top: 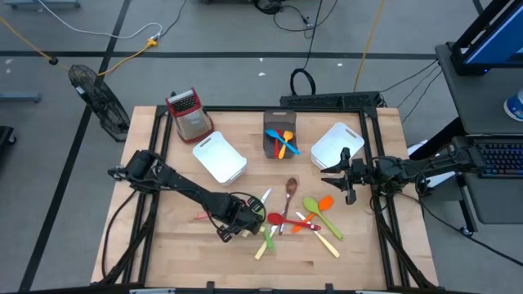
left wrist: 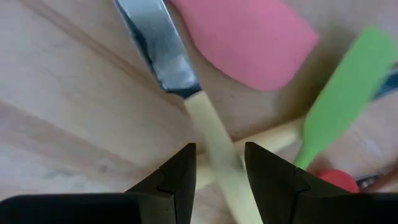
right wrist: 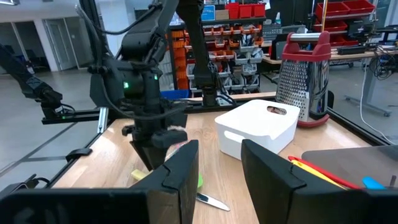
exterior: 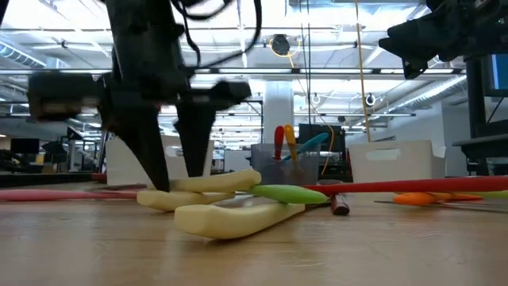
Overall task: Pick & Place Kitchen Items
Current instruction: Put the yellow knife into the left white bin
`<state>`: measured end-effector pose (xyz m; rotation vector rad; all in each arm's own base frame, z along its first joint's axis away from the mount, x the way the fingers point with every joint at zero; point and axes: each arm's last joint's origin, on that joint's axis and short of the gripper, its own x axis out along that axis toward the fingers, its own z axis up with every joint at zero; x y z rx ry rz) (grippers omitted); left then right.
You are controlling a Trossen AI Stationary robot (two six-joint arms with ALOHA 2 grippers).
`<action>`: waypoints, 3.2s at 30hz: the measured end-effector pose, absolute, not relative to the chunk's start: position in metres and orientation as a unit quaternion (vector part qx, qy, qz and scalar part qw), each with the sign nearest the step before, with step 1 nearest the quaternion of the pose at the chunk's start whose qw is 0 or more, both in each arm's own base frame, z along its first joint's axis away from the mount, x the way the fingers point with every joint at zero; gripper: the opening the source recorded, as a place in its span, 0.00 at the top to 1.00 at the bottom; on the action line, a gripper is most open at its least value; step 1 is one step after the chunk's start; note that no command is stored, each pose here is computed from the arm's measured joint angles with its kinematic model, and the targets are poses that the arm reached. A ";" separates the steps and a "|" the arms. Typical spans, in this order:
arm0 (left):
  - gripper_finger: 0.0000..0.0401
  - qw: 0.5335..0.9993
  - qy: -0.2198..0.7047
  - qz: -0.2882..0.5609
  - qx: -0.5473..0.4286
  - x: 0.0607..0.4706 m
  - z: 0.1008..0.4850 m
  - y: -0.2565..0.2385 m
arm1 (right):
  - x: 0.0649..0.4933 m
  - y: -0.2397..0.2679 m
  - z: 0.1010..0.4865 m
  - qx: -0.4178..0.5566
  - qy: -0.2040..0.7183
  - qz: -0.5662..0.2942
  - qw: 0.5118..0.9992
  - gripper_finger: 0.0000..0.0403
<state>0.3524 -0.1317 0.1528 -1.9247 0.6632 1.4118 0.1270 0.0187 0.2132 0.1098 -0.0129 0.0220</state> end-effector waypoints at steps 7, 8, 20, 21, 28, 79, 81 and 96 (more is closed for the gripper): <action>0.65 0.320 0.273 0.536 -0.732 0.356 0.143 -0.134 | 0.127 0.019 0.213 0.055 -0.006 0.009 0.998 0.72; 0.65 0.322 0.274 0.535 -0.731 0.356 0.142 -0.135 | 0.127 0.019 0.213 0.055 -0.006 0.009 0.998 0.72; 0.72 0.333 0.290 0.555 -0.705 0.348 0.141 -0.138 | 0.127 0.016 0.213 0.055 -0.008 -0.042 0.998 0.72; 0.76 0.335 0.289 0.555 -0.704 0.348 0.140 -0.138 | 0.127 0.016 0.213 0.055 -0.008 -0.041 0.998 0.72; 0.89 0.361 0.283 0.550 -0.698 0.348 0.141 -0.141 | 0.127 0.016 0.213 0.055 -0.008 -0.041 0.998 0.72; 0.88 0.417 0.252 0.535 -0.690 0.268 0.297 0.012 | 0.127 0.016 0.213 0.055 -0.008 -0.039 0.998 0.72; 0.88 0.404 0.268 0.528 -0.697 0.266 0.295 0.024 | 0.127 0.016 0.213 0.055 -0.008 -0.039 0.998 0.72; 0.88 0.331 0.332 0.447 -0.762 0.264 0.248 0.057 | 0.127 0.016 0.213 0.055 -0.008 -0.039 0.998 0.72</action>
